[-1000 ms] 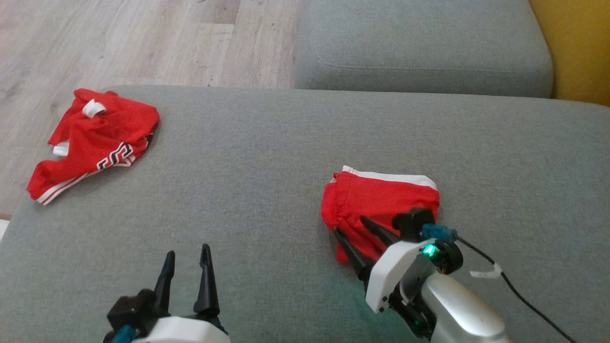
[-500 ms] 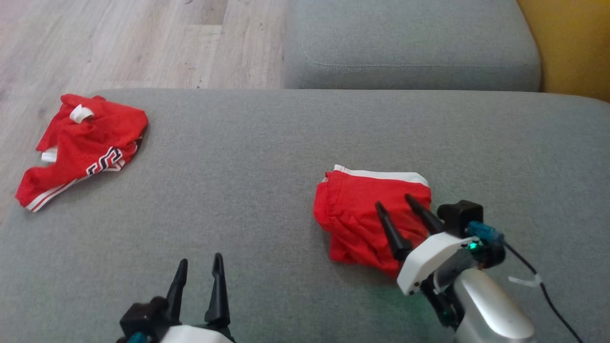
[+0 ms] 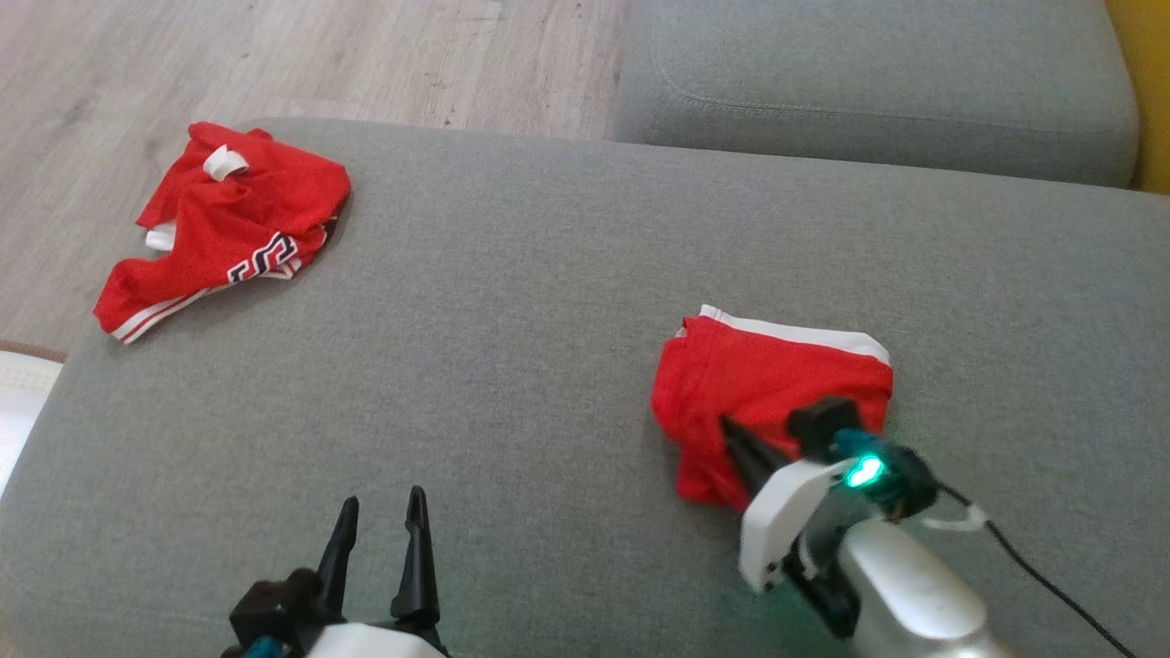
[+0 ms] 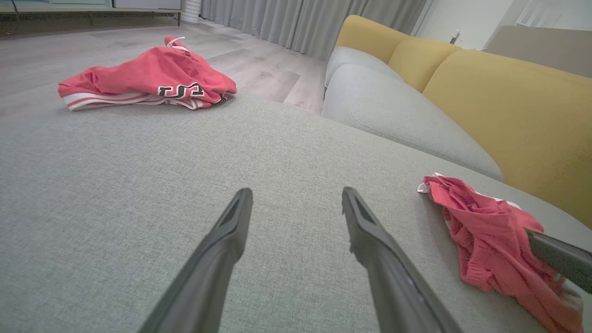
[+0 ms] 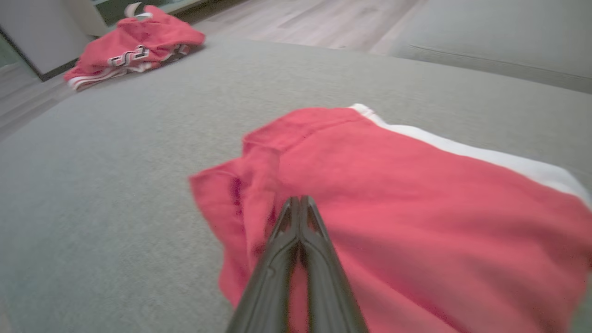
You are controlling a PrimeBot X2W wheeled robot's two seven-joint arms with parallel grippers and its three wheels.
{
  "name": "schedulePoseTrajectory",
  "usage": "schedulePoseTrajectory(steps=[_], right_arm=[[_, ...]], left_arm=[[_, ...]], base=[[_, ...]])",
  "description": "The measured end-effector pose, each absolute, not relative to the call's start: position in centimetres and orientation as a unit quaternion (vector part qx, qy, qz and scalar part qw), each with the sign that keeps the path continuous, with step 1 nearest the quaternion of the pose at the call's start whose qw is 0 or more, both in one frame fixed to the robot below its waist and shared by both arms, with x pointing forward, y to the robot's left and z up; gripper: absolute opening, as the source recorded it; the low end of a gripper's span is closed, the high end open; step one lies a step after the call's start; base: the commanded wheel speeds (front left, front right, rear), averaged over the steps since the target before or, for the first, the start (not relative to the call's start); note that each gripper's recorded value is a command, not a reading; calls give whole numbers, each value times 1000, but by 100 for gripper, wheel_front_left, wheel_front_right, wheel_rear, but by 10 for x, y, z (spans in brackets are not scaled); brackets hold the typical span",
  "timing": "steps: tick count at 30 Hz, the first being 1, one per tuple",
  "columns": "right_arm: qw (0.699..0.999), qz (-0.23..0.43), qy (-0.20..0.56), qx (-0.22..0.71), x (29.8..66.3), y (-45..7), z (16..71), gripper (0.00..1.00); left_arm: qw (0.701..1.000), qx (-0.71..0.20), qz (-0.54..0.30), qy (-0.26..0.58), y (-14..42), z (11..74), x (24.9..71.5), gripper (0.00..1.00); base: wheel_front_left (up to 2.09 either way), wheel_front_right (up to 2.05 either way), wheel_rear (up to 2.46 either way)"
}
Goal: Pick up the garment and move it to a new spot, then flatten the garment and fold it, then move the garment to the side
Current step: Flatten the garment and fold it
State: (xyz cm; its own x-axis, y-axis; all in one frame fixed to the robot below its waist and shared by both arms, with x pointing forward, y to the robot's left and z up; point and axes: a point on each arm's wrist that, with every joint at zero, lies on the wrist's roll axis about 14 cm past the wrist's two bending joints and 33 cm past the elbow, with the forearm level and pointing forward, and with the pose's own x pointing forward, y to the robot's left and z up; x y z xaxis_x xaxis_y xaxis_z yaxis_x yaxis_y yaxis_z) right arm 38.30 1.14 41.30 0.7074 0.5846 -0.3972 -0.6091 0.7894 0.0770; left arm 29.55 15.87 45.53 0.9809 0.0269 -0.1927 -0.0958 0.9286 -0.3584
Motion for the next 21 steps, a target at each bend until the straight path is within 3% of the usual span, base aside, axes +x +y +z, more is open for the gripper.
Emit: schedulePoseTrajectory(steps=[8, 14, 17, 19, 20, 21], right_arm=[[888, 399, 225, -38, 345, 50, 402, 0], [898, 391, 201, -15, 347, 46, 412, 0], [905, 384, 181, -6, 351, 43, 420, 38], [913, 373, 162, 8, 356, 39, 430, 86], [917, 368, 153, 13, 359, 37, 436, 100], [921, 363, 141, 20, 362, 35, 443, 100]], left_arm=[[977, -186, 35, 94, 161, 454, 296, 100], [978, -185, 24, 92, 156, 456, 301, 100], [979, -184, 20, 90, 154, 458, 303, 100], [979, -183, 18, 86, 154, 460, 306, 100], [980, -182, 16, 84, 153, 462, 307, 100], [980, -181, 14, 83, 153, 463, 308, 100]], base=[[0, 0, 0], [0, 0, 0], [0, 0, 0], [0, 0, 0], [0, 0, 0], [0, 0, 0]])
